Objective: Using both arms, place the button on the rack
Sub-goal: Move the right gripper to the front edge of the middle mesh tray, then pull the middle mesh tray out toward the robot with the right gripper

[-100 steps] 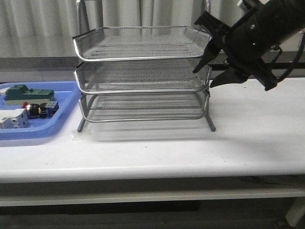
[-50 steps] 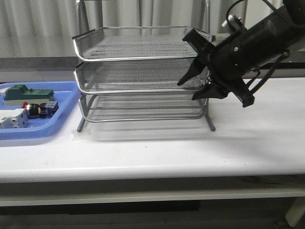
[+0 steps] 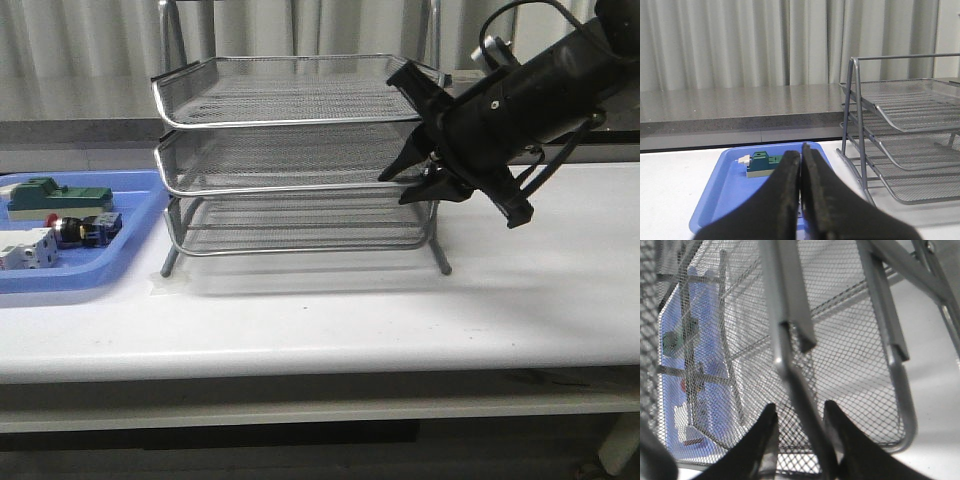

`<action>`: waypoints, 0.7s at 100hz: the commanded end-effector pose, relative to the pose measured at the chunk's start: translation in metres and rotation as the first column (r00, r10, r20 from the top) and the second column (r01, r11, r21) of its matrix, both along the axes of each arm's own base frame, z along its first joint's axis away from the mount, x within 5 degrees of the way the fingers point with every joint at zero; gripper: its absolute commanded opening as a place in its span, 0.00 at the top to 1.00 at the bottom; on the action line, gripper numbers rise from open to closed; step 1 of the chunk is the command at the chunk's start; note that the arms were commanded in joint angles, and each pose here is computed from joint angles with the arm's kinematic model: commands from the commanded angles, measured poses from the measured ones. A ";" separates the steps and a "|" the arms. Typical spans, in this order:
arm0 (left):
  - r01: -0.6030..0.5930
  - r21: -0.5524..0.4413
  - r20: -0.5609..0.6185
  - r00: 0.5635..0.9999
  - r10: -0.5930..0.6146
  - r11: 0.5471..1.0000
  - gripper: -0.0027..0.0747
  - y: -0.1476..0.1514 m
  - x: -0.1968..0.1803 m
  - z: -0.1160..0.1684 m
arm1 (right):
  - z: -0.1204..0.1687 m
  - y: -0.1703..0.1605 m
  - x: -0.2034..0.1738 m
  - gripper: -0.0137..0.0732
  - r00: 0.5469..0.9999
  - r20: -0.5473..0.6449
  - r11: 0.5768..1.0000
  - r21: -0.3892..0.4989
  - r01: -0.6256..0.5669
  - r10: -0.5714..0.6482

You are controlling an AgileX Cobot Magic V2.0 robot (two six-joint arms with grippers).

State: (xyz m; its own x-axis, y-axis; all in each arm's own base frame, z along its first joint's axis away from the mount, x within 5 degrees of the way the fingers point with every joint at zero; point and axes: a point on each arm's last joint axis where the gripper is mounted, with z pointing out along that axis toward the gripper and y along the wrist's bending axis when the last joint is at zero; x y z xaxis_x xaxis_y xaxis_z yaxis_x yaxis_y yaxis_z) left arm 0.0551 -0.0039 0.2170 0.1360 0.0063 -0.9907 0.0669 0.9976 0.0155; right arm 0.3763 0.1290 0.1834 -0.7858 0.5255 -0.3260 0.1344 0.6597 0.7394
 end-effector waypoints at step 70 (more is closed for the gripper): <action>0.005 -0.019 0.061 0.998 -0.003 1.000 0.96 0.000 -0.002 -0.007 | -0.010 -0.010 -0.055 0.85 0.992 -0.032 0.990 -0.062 -0.127 0.125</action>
State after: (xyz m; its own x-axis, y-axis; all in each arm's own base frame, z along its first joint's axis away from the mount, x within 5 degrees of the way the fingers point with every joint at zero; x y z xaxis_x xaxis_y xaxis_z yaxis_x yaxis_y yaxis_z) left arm 0.0551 -0.0039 0.2170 0.1360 0.0063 -0.9907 0.0669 0.9976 0.0155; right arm 0.3329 0.1231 0.1670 -0.8313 0.5031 -0.2361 0.1774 0.6428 0.7452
